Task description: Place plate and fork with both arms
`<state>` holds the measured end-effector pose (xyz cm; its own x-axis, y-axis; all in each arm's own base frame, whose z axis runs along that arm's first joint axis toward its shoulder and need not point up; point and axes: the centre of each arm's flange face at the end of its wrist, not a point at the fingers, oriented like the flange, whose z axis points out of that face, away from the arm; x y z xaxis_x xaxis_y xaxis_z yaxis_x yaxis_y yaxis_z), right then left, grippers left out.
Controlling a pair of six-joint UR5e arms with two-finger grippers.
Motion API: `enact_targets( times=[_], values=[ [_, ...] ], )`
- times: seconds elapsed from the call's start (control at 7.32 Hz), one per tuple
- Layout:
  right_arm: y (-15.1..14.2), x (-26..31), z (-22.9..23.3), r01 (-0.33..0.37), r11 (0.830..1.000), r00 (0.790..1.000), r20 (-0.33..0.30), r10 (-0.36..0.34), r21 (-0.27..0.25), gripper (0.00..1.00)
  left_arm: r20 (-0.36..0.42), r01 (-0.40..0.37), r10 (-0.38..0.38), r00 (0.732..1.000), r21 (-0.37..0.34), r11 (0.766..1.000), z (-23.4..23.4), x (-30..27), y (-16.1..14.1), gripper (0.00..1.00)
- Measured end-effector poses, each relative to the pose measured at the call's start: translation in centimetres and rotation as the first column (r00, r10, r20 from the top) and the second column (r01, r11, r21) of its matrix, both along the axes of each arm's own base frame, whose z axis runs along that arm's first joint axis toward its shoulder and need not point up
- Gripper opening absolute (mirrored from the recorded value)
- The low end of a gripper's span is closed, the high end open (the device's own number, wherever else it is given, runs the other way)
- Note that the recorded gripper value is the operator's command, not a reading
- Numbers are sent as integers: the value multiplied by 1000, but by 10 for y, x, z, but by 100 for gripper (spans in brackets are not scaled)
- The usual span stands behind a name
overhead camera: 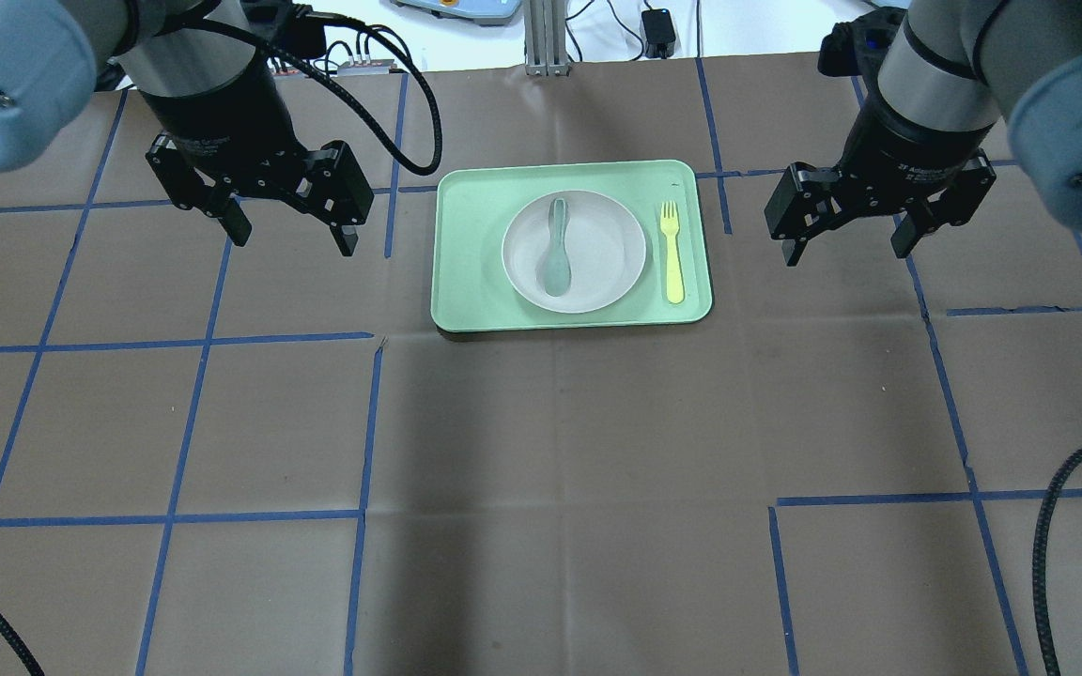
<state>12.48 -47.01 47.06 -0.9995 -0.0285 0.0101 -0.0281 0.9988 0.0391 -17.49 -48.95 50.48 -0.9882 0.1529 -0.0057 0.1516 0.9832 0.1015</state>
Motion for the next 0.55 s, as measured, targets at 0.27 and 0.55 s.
enact_targets(
  times=[0.27, 0.55],
  values=[
    [0, 0, 0, 19, 1000, 1000, -4, -19, 0, 100, 1, 0, 0, 1000, -2, 1000, 1, 1, 2, 100],
    [1, 0, 0, 24, 1000, 1000, -8, -24, 1, 100, 2, -1, 1, 1000, 2, 1000, 0, 2, 2, 100]
  ],
)
